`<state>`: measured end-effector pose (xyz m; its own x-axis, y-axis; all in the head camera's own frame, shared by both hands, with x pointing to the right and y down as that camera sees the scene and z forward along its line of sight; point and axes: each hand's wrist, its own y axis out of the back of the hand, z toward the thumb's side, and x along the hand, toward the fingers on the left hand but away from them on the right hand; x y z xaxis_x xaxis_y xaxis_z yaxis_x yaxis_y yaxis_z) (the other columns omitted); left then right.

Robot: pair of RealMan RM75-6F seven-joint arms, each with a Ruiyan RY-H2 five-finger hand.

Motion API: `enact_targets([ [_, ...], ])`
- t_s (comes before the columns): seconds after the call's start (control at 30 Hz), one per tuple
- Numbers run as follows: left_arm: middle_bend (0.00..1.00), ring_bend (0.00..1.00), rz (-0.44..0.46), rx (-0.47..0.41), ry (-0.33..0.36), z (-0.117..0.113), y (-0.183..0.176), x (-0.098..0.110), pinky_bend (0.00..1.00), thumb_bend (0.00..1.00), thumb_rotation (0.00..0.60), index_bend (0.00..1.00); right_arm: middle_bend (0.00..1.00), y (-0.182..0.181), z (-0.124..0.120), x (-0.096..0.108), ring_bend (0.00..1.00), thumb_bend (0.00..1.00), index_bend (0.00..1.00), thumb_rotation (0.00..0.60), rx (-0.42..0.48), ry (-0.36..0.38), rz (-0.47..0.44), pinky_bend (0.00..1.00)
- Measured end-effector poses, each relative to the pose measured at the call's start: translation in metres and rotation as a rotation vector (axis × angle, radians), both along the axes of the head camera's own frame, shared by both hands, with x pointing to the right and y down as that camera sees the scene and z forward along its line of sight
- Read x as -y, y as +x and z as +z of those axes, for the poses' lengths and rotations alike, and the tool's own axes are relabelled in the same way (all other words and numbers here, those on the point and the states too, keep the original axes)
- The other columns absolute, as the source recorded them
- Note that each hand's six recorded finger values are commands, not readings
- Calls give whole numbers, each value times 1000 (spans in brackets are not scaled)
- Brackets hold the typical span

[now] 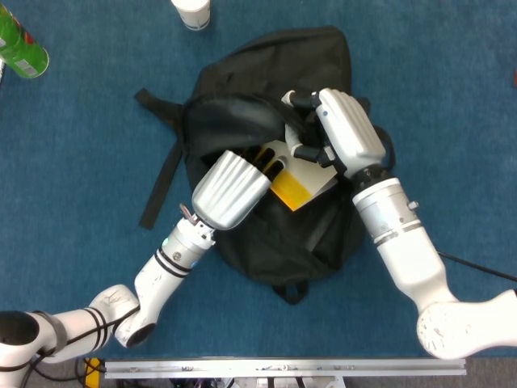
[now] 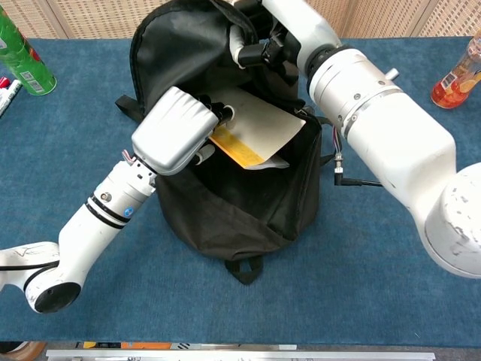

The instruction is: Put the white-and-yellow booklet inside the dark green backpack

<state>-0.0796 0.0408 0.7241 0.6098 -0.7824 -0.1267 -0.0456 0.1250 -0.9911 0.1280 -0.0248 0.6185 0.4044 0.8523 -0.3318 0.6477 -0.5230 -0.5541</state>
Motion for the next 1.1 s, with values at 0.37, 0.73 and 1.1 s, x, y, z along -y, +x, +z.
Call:
enact_targets([
  [0.37, 485, 506, -70, 46, -14, 4, -14, -6, 775, 138, 600, 364, 698, 7, 1, 2, 623, 622, 785, 600, -21, 12, 9, 907],
  [0.73, 396, 448, -149, 64, -10, -5, -39, -7, 734, 138, 600, 296, 698, 20, 9, 1, 622, 622, 786, 600, -52, 7, 4, 907],
  [1.1, 376, 421, -233, 102, 1, -17, -82, -5, 718, 138, 600, 249, 697, 26, 8, -1, 623, 622, 785, 600, -63, 12, -21, 907],
])
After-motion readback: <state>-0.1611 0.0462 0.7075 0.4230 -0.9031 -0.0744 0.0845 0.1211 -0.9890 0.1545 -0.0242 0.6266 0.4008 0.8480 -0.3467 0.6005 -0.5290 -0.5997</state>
